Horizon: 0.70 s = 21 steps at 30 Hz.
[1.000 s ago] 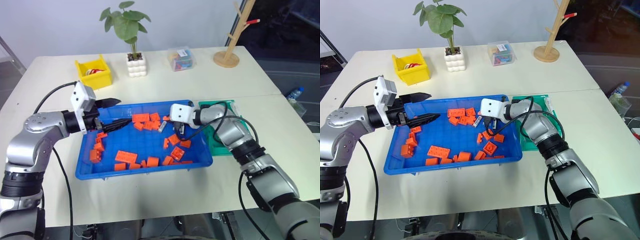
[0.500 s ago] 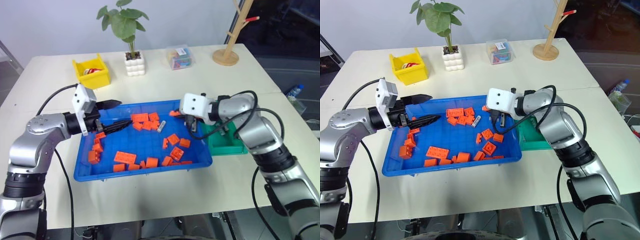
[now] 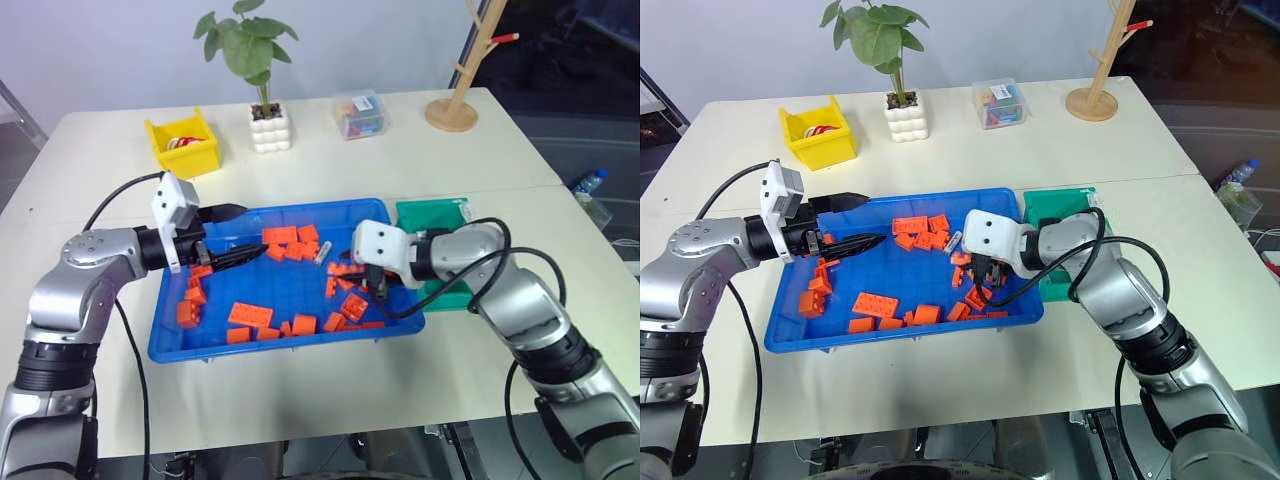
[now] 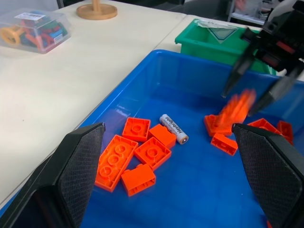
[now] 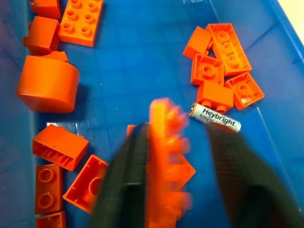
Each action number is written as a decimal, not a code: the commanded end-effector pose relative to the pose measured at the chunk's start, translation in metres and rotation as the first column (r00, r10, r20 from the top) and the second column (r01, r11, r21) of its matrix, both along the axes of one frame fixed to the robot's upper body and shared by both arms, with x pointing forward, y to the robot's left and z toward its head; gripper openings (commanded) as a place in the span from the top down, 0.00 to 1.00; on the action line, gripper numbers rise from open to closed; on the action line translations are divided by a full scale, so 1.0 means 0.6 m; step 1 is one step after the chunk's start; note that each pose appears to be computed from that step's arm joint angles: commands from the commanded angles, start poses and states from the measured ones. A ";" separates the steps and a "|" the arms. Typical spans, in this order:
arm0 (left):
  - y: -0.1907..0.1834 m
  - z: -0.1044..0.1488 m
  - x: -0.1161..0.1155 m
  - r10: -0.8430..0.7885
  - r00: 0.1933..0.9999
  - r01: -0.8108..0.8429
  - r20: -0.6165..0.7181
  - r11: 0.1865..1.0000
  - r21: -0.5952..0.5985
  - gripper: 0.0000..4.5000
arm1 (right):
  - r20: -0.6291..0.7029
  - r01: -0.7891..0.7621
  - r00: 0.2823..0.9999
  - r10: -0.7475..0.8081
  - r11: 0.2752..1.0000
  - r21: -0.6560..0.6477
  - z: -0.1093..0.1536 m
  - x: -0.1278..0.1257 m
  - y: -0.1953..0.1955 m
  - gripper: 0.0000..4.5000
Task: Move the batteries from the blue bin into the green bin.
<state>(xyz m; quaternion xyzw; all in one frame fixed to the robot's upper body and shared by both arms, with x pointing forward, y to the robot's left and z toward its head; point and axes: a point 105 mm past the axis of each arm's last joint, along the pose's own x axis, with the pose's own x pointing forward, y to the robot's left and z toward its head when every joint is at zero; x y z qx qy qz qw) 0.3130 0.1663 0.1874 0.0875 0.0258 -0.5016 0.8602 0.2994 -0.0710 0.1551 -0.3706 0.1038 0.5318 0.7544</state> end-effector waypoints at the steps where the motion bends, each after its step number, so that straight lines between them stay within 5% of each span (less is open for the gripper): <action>1: 0.000 0.022 -0.003 -0.012 0.998 0.012 0.058 1.000 0.013 0.00 | 0.030 -0.008 1.000 0.008 1.000 0.010 0.013 0.000 0.004 0.12; 2: 0.000 0.021 -0.004 -0.016 0.998 0.015 0.058 1.000 0.018 0.00 | 0.030 -0.007 1.000 0.007 1.000 0.007 0.014 0.001 0.004 0.01; 9: 0.003 0.025 0.001 -0.017 0.998 0.016 0.066 0.999 0.028 0.00 | -0.019 0.125 0.992 -0.123 0.982 0.140 0.048 0.059 0.019 0.01; 15: -0.003 0.024 -0.003 -0.028 0.997 0.026 0.068 0.999 0.030 0.00 | -0.081 0.181 0.982 -0.171 0.973 0.143 0.012 0.093 0.035 0.01; 21: 0.007 -0.003 -0.025 -0.078 0.996 0.070 0.046 0.986 0.153 0.00 | -0.136 0.194 0.975 -0.177 0.973 0.126 -0.015 0.102 0.037 0.01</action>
